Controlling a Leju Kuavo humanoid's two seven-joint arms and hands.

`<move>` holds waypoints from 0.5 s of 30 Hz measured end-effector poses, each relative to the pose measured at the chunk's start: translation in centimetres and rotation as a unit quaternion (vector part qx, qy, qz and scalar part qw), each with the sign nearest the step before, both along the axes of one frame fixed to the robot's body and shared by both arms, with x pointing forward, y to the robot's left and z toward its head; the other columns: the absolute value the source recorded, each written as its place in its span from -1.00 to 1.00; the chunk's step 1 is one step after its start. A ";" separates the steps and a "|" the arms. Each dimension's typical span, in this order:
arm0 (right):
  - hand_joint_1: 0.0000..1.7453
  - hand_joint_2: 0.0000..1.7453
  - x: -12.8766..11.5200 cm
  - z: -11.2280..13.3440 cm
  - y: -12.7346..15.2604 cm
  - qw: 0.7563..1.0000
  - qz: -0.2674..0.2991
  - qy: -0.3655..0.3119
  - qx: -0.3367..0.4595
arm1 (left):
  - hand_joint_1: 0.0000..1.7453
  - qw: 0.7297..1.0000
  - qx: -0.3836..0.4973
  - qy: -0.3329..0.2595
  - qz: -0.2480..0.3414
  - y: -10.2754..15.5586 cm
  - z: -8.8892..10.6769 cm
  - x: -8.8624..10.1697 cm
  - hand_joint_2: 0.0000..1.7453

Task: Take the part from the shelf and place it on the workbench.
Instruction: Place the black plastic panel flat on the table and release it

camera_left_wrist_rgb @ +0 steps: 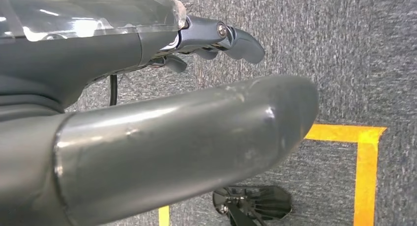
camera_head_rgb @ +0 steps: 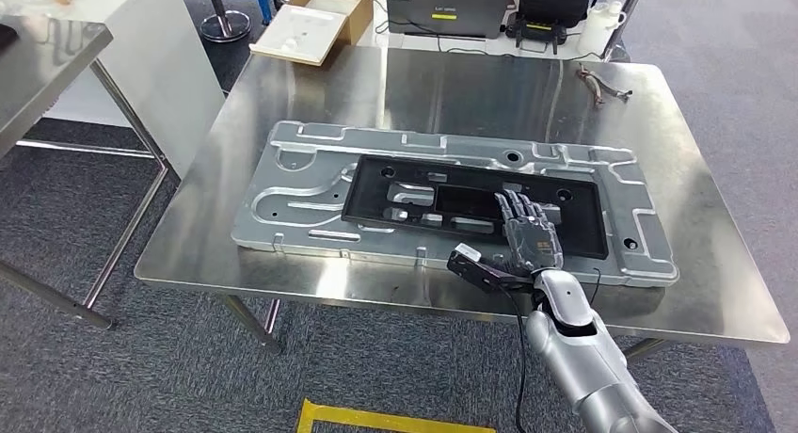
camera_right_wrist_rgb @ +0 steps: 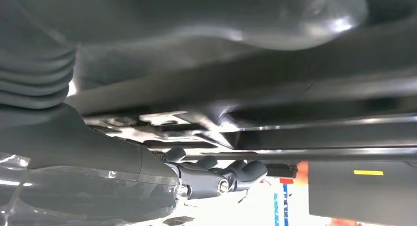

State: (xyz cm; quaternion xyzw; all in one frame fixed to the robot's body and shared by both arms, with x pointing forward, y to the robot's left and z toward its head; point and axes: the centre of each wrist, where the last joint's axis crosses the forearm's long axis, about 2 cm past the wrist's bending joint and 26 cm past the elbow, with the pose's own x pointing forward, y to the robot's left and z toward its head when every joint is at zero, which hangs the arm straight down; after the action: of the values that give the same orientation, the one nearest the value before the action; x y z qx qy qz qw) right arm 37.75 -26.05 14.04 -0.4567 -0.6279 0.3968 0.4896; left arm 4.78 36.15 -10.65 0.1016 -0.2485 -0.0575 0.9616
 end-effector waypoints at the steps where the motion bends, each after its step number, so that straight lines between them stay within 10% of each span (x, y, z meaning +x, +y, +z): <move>1: -1.00 -1.00 0.0 0.0 0.0 1.000 0.000 0.000 0.000 | -1.00 1.000 0.000 0.000 0.002 0.0 0.0 0.0 -1.00; 15: -1.00 -1.00 0.1 0.0 -0.1 1.000 0.003 0.000 -0.016 | -1.00 1.000 -0.009 -0.004 0.007 -0.2 0.0 0.3 -1.00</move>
State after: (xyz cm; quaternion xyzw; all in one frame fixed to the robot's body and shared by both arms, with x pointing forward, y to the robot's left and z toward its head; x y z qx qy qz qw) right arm 37.87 -26.19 14.02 -0.4629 -0.6230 0.4078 0.4809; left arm 5.06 35.93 -10.64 0.0950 -0.2518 -0.0483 0.9619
